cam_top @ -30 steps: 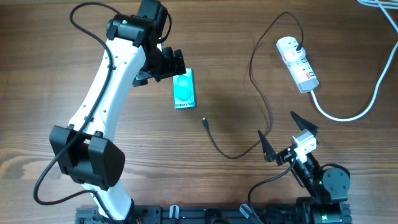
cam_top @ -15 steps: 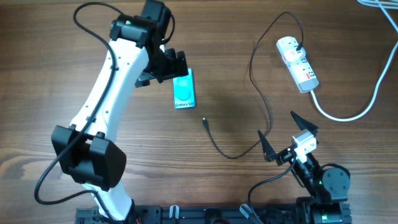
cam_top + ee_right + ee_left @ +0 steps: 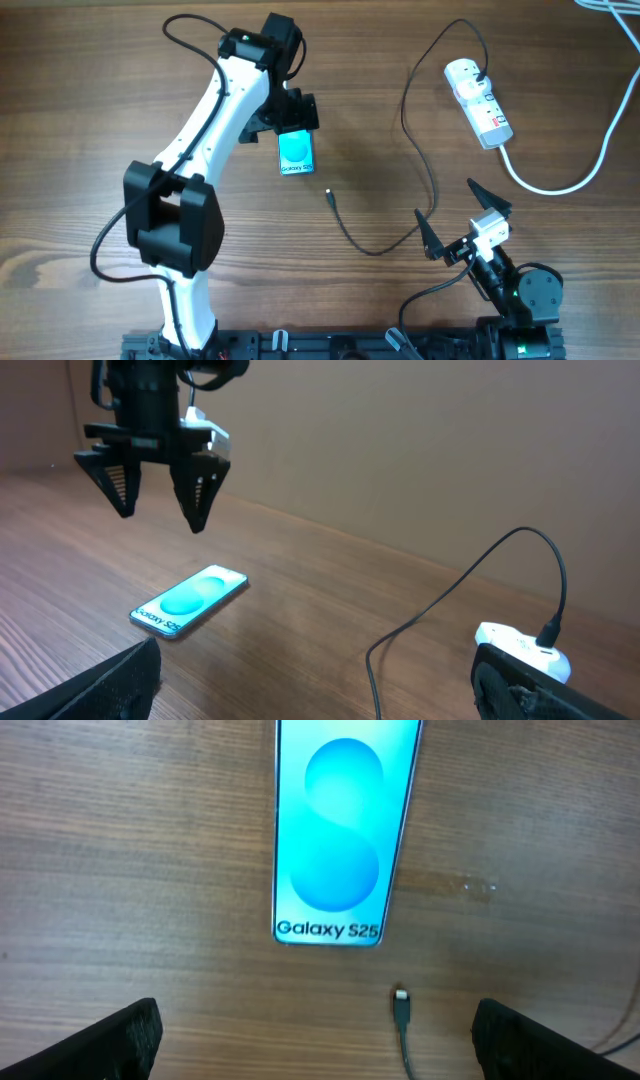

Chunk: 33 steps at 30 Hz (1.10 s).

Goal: Plug charger to phone and switch on socket
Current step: 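Lower the left gripper and grasp the phone's top edge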

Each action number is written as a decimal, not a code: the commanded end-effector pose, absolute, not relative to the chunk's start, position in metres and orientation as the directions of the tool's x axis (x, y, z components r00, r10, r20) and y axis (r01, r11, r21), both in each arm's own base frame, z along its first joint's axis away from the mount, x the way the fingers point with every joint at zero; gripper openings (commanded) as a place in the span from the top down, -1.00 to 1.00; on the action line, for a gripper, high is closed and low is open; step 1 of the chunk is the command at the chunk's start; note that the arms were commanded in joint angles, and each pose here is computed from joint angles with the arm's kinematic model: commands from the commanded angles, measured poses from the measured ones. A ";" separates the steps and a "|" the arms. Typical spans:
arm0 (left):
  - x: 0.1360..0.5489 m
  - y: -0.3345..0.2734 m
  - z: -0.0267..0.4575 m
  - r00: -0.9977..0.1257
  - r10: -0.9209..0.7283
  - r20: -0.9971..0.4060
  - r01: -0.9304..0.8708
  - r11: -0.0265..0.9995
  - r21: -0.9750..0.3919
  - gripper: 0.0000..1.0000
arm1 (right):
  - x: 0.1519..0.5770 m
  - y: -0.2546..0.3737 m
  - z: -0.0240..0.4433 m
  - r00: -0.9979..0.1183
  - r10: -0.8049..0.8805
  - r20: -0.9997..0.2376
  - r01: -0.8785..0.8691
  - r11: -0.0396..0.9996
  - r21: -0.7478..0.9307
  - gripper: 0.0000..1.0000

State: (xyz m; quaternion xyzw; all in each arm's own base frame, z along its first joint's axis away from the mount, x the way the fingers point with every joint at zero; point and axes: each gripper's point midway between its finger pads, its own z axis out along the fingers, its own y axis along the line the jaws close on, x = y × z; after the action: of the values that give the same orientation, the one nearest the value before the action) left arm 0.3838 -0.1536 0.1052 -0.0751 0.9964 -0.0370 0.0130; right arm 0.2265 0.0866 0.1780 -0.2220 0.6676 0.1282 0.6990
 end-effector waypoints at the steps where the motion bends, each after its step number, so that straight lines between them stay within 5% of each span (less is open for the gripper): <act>1: 0.393 -0.155 0.084 -0.986 -0.167 -0.012 -0.166 0.984 -0.057 -1.00 | 0.226 0.086 0.180 0.083 -0.113 -0.990 -0.473 0.870 -0.139 -0.99; 33: 0.413 -0.166 -0.027 -0.985 -0.159 -0.060 -0.157 0.987 -0.034 -1.00 | 0.226 0.086 0.180 0.083 -0.113 -0.990 -0.473 0.870 -0.139 -0.99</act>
State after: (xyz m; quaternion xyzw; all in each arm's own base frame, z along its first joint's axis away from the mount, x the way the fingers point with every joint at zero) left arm 0.4230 -0.1733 0.0001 -0.0755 0.9956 -0.0290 0.0470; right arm 0.2265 0.0866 0.1781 -0.2221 0.6674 0.1281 0.6992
